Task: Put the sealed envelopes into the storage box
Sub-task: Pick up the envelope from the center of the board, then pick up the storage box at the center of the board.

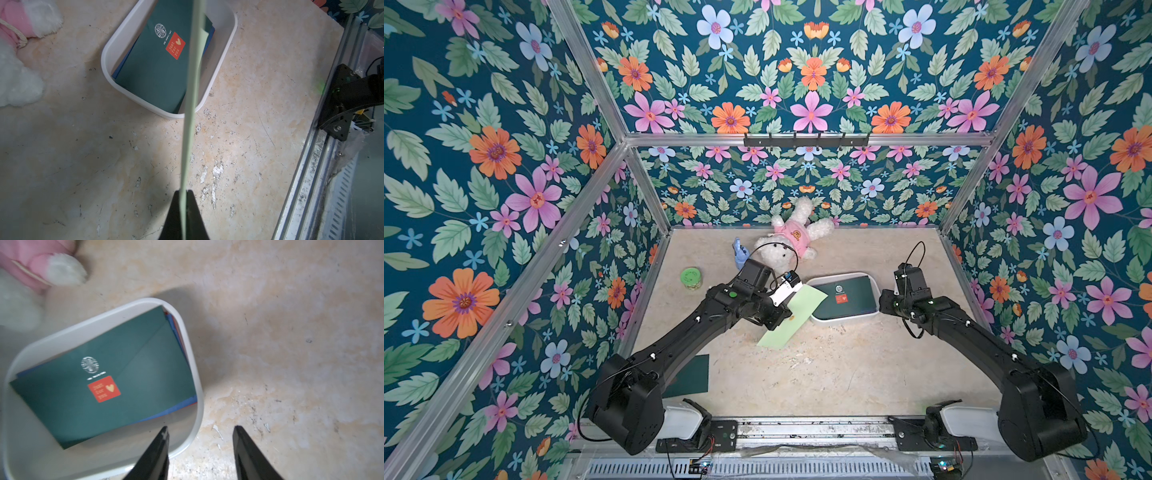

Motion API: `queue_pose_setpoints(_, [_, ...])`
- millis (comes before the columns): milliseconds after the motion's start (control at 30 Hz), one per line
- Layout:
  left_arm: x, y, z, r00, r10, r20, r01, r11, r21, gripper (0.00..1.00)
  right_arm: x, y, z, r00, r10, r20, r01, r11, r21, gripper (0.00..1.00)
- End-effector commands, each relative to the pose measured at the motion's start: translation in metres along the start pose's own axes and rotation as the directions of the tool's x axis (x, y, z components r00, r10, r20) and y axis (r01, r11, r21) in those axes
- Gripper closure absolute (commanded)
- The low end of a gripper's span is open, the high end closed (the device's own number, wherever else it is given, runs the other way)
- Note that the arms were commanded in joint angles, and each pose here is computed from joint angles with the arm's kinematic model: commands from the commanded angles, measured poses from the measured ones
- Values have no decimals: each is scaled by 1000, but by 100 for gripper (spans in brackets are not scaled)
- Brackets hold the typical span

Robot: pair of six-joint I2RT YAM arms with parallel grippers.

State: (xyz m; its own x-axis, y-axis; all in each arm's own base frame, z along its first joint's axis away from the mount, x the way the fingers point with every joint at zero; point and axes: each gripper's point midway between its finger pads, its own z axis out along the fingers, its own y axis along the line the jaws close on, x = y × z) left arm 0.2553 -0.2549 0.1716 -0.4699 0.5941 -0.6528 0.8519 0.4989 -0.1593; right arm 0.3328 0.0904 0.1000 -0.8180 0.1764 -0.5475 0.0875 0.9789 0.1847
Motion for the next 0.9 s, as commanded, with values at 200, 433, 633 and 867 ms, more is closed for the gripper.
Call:
queue_pose_setpoints(200, [-3, 2, -14, 1000, -5, -7, 5, 999, -37, 100, 1, 6, 27, 998, 0, -70, 0, 1000, -6, 55])
queue_pose_setpoints(433, [-22, -3, -27, 1000, 23, 10, -22, 999, -40, 100, -1, 3, 39, 993, -44, -107, 48, 998, 32, 77])
queue_pose_setpoints(633, [-40, -7, -29, 1000, 29, 7, -29, 1000, -13, 100, 5, 23, 37, 985, -115, -129, 111, 993, -31, 87])
queue_pose_setpoints(867, [-63, -11, -14, 999, 42, -34, -40, 998, 55, 100, 28, 72, 25, 961, -244, -130, 226, 964, -137, 90])
